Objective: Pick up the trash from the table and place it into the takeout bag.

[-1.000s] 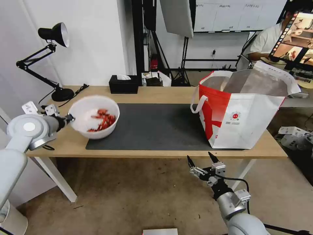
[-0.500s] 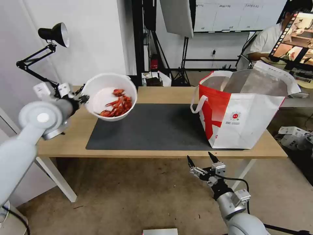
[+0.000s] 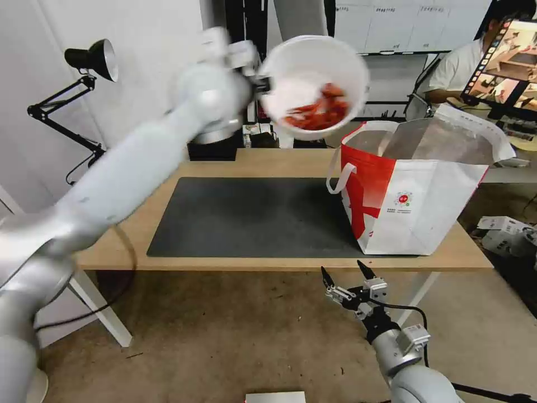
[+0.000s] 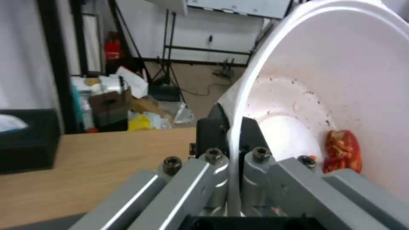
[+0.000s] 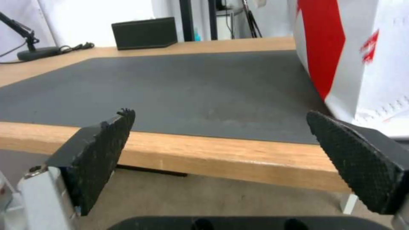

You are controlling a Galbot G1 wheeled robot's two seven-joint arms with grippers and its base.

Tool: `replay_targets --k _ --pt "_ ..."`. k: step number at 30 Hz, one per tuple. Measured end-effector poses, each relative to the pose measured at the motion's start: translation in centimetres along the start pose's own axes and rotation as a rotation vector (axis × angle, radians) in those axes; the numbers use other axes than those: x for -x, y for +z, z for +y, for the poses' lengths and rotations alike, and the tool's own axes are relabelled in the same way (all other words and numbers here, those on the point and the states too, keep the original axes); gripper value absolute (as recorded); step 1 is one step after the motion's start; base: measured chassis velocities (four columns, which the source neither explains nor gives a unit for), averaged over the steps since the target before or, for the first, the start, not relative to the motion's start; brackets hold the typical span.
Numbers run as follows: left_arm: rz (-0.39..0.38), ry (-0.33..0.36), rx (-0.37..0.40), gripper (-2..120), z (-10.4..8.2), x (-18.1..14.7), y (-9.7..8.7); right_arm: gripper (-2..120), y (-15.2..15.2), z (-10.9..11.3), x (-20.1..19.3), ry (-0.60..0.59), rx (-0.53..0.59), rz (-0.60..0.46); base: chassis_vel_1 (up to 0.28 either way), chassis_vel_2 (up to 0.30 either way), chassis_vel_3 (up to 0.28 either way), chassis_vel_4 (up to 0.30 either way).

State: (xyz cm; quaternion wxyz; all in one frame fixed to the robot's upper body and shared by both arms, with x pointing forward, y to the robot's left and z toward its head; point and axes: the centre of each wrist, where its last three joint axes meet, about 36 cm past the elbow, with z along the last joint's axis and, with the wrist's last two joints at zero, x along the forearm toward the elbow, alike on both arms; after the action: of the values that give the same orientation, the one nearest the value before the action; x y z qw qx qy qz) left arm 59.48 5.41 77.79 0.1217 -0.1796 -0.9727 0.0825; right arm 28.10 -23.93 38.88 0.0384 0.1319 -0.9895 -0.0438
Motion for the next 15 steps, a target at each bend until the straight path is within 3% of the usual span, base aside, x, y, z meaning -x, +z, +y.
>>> replay_targets --k 1,2,4,5,7,8,11,15 --pt "0.000 0.000 0.000 0 0.0 0.0 0.0 100 0.0 0.0 0.0 0.000 0.000 0.000 0.000 0.000 0.000 0.000" --pt "0.011 0.016 0.028 0 -4.1 2.5 0.4 100 0.0 0.0 0.0 0.000 0.000 0.000 0.000 0.000 0.000 0.000" --pt "0.013 0.020 0.051 0 -6.9 4.0 0.8 100 0.0 0.0 0.0 0.000 0.000 0.000 0.000 0.000 0.000 0.000" --pt "0.013 0.020 0.051 0 -6.9 4.0 0.8 100 0.0 0.0 0.0 0.000 0.000 0.000 0.000 0.000 0.000 0.000" --pt "0.001 0.033 0.075 0 -9.2 4.9 1.1 100 0.0 0.0 0.0 0.000 0.000 0.000 0.000 0.000 0.000 0.000" --pt "0.001 0.033 0.075 0 -9.2 4.9 1.1 100 0.0 0.0 0.0 0.000 0.000 0.000 0.000 0.000 0.000 0.000" --pt "-0.005 0.053 0.074 0 -11.6 5.3 1.0 100 0.0 0.0 0.0 0.000 0.000 0.000 0.000 0.000 0.000 0.000" --pt "-0.026 0.057 0.068 0 -12.8 5.3 -0.2 100 0.0 0.0 0.0 0.000 0.000 0.000 0.000 0.000 0.000 0.000"
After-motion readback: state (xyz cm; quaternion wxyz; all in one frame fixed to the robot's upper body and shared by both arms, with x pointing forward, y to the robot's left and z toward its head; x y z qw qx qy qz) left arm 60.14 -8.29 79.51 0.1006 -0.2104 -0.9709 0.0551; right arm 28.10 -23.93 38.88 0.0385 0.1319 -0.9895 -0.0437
